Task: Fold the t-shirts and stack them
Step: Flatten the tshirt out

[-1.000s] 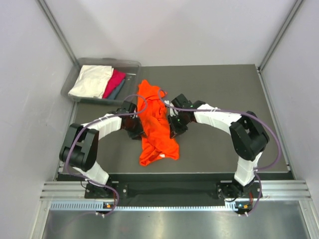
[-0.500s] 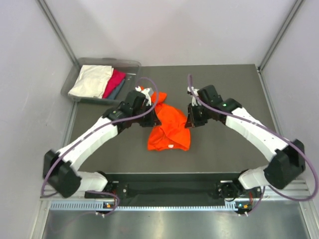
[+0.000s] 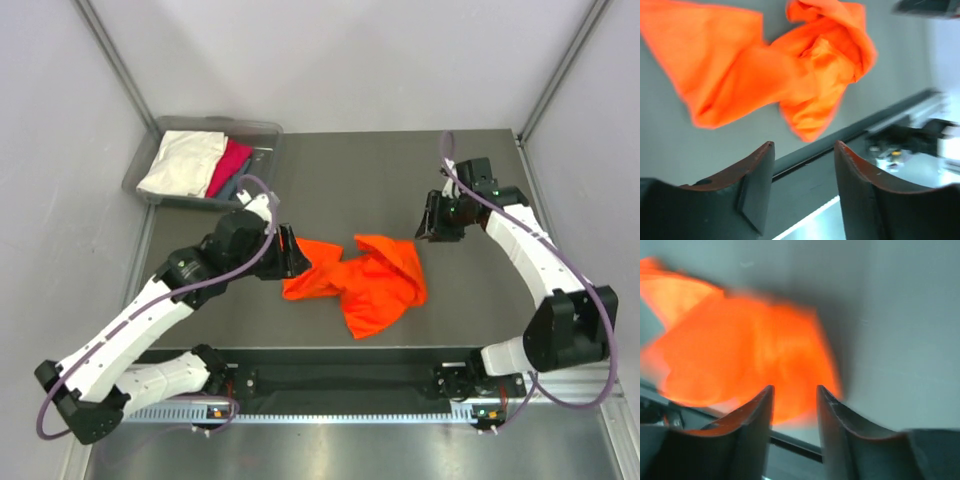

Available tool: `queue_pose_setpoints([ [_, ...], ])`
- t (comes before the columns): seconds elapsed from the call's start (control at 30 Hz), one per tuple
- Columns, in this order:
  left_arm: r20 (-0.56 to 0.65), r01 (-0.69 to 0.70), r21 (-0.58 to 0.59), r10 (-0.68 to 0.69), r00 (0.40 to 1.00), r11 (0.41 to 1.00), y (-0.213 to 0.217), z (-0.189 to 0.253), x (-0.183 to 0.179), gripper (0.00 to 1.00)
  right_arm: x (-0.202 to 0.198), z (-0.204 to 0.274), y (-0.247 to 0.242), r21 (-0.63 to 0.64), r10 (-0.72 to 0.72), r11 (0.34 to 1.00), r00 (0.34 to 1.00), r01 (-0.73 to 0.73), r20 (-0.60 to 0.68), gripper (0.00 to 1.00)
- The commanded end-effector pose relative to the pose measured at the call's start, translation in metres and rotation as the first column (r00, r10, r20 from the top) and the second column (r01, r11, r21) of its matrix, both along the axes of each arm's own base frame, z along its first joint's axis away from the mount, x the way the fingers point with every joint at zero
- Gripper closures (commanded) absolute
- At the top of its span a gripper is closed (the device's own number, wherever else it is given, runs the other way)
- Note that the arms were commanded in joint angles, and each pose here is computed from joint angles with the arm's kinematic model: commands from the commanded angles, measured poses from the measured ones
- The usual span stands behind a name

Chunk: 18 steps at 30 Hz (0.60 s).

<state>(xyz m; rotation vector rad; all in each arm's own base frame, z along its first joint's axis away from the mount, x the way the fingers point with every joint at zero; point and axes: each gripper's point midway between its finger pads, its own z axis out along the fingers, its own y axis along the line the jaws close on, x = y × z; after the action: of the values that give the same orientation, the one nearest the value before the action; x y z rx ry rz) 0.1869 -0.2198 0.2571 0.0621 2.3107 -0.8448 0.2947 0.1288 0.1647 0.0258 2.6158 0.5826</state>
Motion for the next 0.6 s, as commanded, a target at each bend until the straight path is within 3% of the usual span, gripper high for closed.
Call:
queue_pose_setpoints([
  [0.0, 0.001, -0.081, 0.146, 0.082, 0.997, 0.986, 0.023, -0.015, 0.009, 0.42, 0.006, -0.014, -0.032, -0.116, -0.046, 0.992, 0.999, 0.043, -0.027, 0.51],
  [0.1, 0.016, -0.058, 0.202, 0.056, 0.998, 0.978, 0.014, -0.02, 0.026, 0.44, 0.01, 0.0, -0.032, -0.176, -0.003, 0.984, 1.0, 0.004, 0.004, 0.29],
  [0.13, 0.032, -0.03, 0.187, 0.025, 0.999, 0.982, 0.009, -0.016, 0.027, 0.44, 0.009, 0.003, -0.025, -0.177, 0.022, 0.984, 1.0, -0.02, 0.013, 0.29],
  [0.2, 0.007, 0.05, 0.2, -0.052, 0.999, 0.978, -0.012, -0.035, 0.038, 0.42, 0.004, 0.014, -0.001, -0.13, 0.101, 0.987, 0.994, -0.094, 0.05, 0.19],
  [0.3, -0.117, 0.146, 0.218, -0.122, 0.986, 0.965, -0.027, -0.077, 0.052, 0.39, -0.016, 0.018, 0.05, -0.066, 0.22, 0.974, 0.974, -0.216, 0.052, 0.11],
  [0.4, -0.147, 0.15, 0.327, -0.106, 0.983, 0.933, -0.02, -0.112, 0.079, 0.39, -0.013, 0.004, 0.076, -0.038, 0.243, 0.97, 0.969, -0.242, 0.037, 0.11],
  [0.57, -0.191, 0.063, 0.36, 0.008, 0.982, 0.931, 0.002, -0.135, 0.132, 0.39, 0.01, -0.031, 0.089, -0.032, 0.176, 0.984, 0.984, -0.177, -0.038, 0.28],
])
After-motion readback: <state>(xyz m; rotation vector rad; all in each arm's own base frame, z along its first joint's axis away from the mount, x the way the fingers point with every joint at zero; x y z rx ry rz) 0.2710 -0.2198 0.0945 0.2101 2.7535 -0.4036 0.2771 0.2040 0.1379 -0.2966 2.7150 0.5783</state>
